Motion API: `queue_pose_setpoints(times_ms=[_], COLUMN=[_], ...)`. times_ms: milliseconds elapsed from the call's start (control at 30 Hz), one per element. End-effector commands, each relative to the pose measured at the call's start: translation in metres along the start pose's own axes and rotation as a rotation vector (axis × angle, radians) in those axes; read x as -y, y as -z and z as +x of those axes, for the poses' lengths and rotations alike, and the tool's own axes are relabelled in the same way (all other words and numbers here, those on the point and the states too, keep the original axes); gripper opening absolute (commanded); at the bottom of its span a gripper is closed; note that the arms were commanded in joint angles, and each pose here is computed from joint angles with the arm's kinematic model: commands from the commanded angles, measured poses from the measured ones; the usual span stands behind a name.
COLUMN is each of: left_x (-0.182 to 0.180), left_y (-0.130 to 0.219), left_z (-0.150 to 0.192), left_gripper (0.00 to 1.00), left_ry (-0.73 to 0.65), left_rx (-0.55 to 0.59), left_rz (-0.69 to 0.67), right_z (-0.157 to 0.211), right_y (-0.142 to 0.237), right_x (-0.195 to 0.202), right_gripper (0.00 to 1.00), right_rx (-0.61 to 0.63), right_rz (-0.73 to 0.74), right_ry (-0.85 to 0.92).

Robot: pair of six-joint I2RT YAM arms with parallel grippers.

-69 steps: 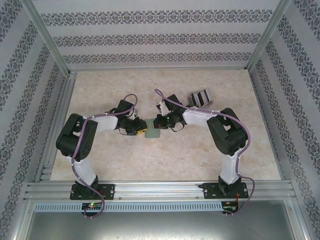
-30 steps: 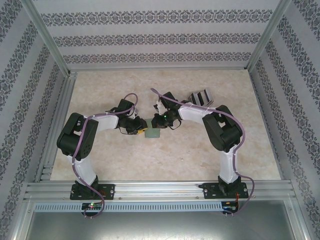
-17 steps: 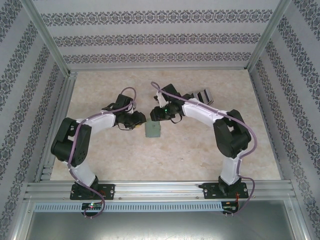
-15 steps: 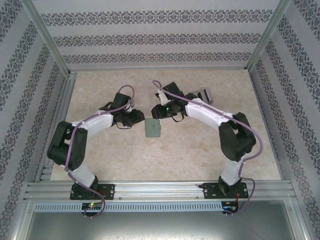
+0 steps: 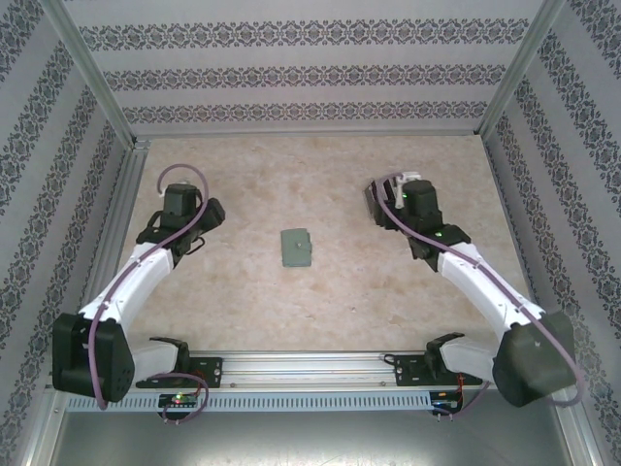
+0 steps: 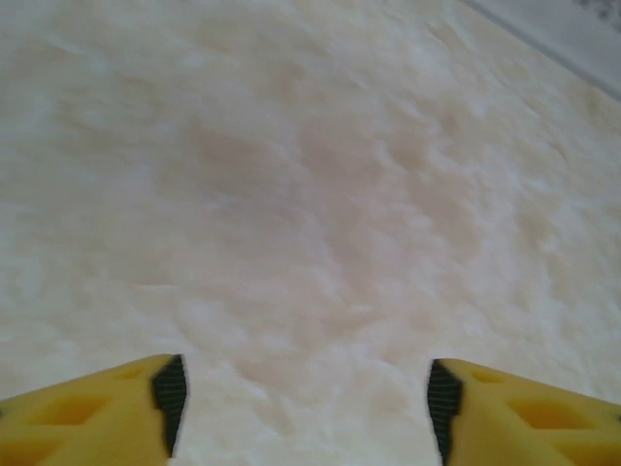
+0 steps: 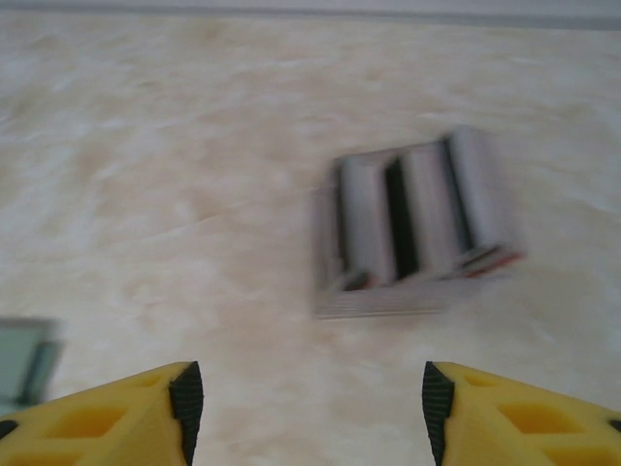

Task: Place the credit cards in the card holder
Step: Reset both arms

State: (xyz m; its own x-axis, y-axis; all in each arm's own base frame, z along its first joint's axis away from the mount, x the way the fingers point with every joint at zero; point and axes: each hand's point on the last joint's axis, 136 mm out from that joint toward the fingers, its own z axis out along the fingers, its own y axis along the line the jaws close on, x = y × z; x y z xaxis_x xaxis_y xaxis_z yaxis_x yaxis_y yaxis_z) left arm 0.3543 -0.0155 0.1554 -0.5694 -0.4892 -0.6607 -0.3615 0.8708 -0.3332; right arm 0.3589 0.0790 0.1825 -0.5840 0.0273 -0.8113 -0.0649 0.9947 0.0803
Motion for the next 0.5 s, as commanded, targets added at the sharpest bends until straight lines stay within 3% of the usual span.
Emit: queue_pose_setpoints(times_ms=[0, 67, 100, 200, 333, 467], left_x=[-0.038, -0.047, -0.053, -0.070, -0.095, -0.107], left_y=[0.006, 0.007, 0.008, 0.010, 0.010, 0.005], left_z=[-0.011, -0.013, -0.013, -0.017, -0.021, -0.028], left_gripper=[0.74, 0.78, 0.81, 1.00, 1.00, 0.99], left_ry=[0.037, 0.052, 0.062, 0.083, 0.095, -0.010], left_rx=[0.084, 0.105, 0.109, 0.150, 0.215, 0.343], left_rz=[-0.135, -0.166, -0.181, -0.240, -0.318, -0.352], right_z=[-0.014, -0.012, -0.011, -0.010, -0.005, 0.008], right_y=[0.009, 0.010, 0.011, 0.017, 0.018, 0.009], right_x=[0.038, 0.054, 0.064, 0.090, 0.121, 0.143], right_gripper=[0.65, 0.67, 0.78, 0.98, 0.98, 0.98], right_rx=[0.113, 0.133, 0.153, 0.213, 0.287, 0.309], right_rz=[0.074, 0.092, 0.130, 0.242, 0.403, 0.536], right_ry=[-0.120, -0.150, -0.163, -0.201, -0.206, -0.159])
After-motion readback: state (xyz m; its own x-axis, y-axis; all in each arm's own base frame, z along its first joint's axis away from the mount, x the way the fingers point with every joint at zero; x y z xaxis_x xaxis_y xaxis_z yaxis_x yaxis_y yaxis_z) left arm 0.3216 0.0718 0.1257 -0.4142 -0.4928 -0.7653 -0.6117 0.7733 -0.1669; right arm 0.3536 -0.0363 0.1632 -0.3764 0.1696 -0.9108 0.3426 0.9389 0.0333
